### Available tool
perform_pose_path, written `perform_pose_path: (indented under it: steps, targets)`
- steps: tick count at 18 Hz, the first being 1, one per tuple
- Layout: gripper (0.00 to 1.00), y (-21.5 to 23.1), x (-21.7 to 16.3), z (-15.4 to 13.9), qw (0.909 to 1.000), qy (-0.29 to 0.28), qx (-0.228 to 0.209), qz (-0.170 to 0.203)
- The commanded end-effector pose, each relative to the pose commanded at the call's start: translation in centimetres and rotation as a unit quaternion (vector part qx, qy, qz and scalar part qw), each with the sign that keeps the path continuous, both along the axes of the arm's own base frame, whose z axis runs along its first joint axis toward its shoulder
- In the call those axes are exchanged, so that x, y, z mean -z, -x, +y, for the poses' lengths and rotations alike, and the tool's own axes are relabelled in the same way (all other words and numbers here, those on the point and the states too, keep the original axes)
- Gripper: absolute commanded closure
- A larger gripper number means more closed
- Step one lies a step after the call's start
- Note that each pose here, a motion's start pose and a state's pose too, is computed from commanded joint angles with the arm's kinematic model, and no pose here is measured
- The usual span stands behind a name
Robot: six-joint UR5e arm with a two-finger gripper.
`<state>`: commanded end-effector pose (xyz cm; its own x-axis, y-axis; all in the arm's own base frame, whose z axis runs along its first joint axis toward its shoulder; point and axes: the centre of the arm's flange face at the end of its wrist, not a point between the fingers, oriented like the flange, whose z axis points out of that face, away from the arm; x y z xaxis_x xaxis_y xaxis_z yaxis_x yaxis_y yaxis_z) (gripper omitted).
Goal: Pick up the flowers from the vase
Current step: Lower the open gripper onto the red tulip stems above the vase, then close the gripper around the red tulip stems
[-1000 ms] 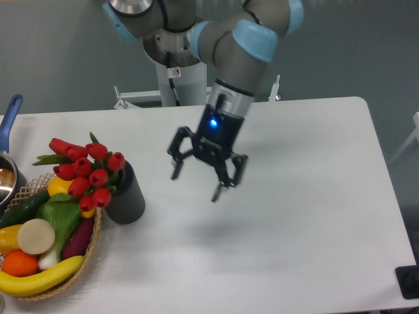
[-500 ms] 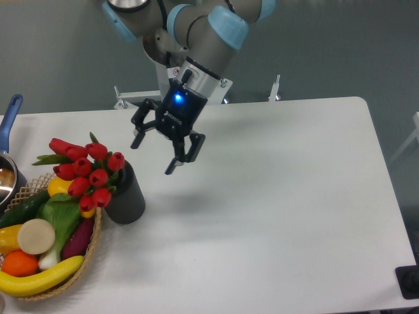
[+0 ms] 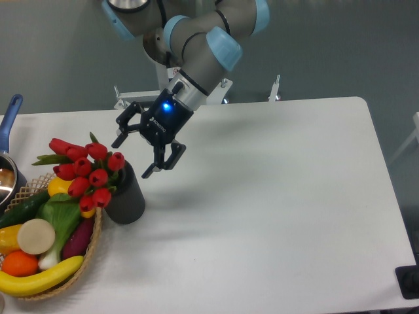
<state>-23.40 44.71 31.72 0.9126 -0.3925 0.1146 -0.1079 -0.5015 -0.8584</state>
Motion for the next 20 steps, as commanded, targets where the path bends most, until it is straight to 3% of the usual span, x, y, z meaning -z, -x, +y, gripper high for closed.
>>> perform_pose_path:
  steps: [12, 17, 18, 20]
  targets:
    - [0.0, -2.2, -0.4, 2.2, 0.9993, -0.01, 0.036, -0.001]
    - [0.45, -2.1, 0.2, 2.4, 0.9993, -0.006, 0.037, -0.006]
    - [0.58, -2.1, 0.2, 2.4, 0.9993, -0.006, 0.037, -0.006]
    - [0.73, -2.1, 0.2, 2.4, 0.9993, -0.005, 0.037, -0.005]
